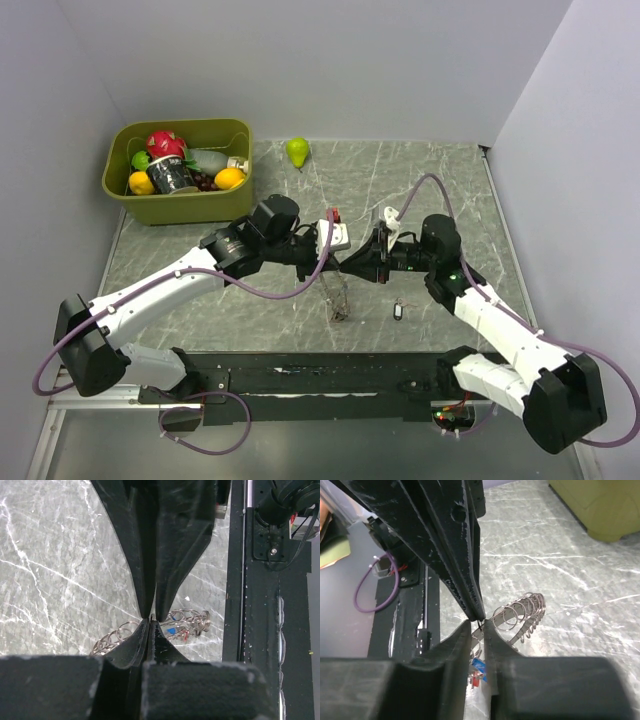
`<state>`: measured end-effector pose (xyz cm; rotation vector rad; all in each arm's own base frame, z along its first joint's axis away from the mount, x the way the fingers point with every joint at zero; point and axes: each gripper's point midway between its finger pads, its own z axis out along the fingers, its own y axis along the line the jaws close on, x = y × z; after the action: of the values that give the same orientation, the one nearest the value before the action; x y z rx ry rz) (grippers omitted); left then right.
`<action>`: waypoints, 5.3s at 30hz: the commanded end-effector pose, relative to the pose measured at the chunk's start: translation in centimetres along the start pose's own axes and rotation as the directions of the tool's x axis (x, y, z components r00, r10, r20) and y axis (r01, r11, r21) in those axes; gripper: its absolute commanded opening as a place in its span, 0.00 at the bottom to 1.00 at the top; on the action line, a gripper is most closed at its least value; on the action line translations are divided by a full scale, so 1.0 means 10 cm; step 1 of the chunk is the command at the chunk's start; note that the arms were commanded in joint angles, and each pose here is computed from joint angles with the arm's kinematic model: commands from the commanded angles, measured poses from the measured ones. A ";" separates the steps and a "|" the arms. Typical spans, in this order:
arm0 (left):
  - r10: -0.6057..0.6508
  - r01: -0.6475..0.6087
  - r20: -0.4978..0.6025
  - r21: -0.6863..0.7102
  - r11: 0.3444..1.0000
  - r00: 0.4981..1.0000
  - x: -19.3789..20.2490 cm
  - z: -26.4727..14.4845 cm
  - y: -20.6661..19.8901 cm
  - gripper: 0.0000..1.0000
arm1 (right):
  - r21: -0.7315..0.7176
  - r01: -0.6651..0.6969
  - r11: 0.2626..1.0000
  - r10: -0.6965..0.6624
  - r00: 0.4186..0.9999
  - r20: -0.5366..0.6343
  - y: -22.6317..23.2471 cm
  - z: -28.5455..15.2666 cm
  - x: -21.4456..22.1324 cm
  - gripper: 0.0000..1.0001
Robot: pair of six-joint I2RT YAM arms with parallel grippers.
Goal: Put the keys on the keyring
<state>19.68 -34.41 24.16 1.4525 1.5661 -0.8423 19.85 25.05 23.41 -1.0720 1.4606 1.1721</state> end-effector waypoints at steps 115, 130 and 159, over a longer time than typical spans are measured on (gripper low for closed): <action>-0.303 0.127 0.591 0.320 0.939 0.748 -0.49 -0.40 -0.01 0.34 | -0.098 0.042 0.994 0.020 0.830 0.558 0.40 -0.22 -1.02 0.00; -0.295 0.155 0.546 0.287 0.945 0.784 -0.49 -0.31 0.06 0.01 | -0.096 0.001 0.995 0.050 0.850 0.525 0.32 -0.16 -0.90 0.00; 0.012 -0.001 0.187 -0.058 0.998 0.982 -0.31 -0.18 0.13 0.01 | 0.056 0.211 0.976 -0.216 0.970 0.111 0.11 -0.19 -0.60 0.54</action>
<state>20.49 -33.97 23.89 1.3013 1.5593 -0.9736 19.59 23.72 30.30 -0.9812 1.2151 1.0523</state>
